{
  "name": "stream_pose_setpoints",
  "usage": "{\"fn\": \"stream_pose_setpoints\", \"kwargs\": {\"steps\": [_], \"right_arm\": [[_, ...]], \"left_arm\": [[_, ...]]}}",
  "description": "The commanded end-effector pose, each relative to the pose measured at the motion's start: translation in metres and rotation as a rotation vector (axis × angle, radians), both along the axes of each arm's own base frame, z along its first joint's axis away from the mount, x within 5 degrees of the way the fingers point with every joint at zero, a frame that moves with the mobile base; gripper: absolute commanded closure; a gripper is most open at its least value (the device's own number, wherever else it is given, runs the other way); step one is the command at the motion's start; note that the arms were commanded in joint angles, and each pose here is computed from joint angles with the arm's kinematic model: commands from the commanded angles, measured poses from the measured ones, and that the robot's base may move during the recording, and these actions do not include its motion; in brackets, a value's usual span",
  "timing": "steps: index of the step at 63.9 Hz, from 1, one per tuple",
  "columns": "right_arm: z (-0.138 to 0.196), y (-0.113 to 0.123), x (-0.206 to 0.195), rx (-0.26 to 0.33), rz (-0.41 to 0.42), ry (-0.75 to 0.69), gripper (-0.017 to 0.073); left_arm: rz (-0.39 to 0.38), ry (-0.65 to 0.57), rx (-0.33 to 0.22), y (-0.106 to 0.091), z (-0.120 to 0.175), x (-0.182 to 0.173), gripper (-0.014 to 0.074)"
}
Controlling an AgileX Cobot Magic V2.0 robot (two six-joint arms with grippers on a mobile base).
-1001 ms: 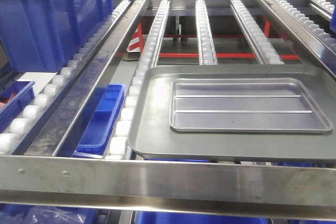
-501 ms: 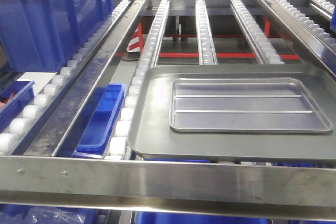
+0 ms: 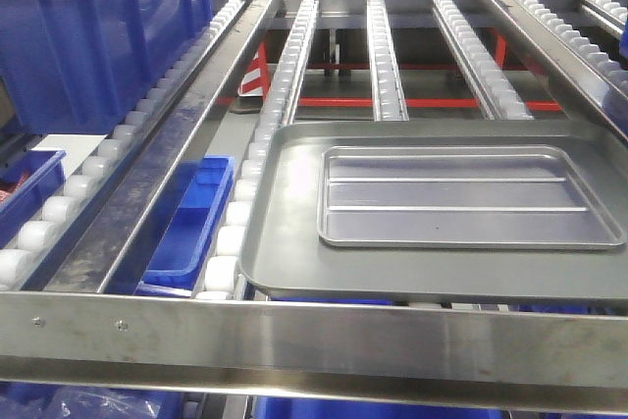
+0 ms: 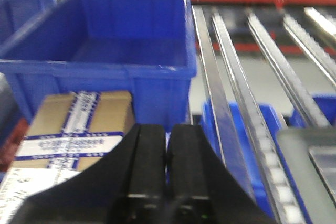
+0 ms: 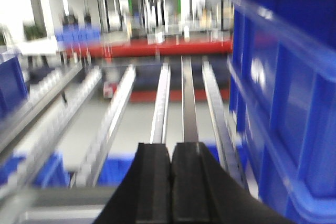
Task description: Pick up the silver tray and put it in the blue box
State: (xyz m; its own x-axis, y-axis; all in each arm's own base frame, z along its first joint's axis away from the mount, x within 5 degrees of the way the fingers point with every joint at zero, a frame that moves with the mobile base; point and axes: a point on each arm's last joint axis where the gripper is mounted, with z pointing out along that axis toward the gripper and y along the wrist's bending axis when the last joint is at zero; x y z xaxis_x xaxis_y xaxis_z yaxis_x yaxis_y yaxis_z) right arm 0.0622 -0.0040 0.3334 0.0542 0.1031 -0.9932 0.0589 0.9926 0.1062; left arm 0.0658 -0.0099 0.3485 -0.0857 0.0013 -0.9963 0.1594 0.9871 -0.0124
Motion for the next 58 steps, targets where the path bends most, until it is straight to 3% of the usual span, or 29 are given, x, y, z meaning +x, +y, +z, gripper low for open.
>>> {"fn": "stream_pose_setpoints", "kwargs": {"steps": [1,7,12,19,26,32,39,44,49,58], "right_arm": [[0.017,0.0,0.016,-0.002,0.015,0.025,0.0342],[0.01,0.003,0.04,0.002,0.051,0.157,0.0199],[0.004,0.006,0.057,0.002,0.084,0.266,0.0132],[0.001,0.013,0.08,-0.005,0.128,0.401,0.0118],[-0.001,0.018,0.102,-0.01,0.148,0.513,0.0118],[-0.006,0.02,0.123,-0.011,0.148,0.587,0.0124],[-0.009,0.022,0.143,-0.011,0.147,0.663,0.0124],[-0.01,0.025,0.158,-0.015,0.154,0.711,0.0124],[-0.015,0.029,0.173,-0.02,0.164,0.771,0.0124],[-0.026,0.039,0.199,-0.034,0.184,0.884,0.0124]], "left_arm": [[-0.045,-0.005,-0.015,-0.008,0.022,0.021,0.0428],[-0.106,0.114,-0.007,-0.024,0.019,0.055,0.0302],[-0.178,0.198,-0.007,-0.044,0.016,0.08,0.0278],[-0.312,0.283,0.033,-0.084,0.016,0.11,0.0278],[-0.465,0.348,0.066,-0.139,0.014,0.131,0.0278],[-0.545,0.401,0.072,-0.183,0.005,0.148,0.0278],[-0.556,0.535,0.015,-0.215,-0.003,0.172,0.0278],[-0.535,0.658,0.036,-0.229,-0.014,0.193,0.0278],[-0.485,0.763,0.013,-0.241,-0.026,0.214,0.0278],[-0.441,0.836,0.016,-0.261,-0.034,0.243,0.0279]]}}
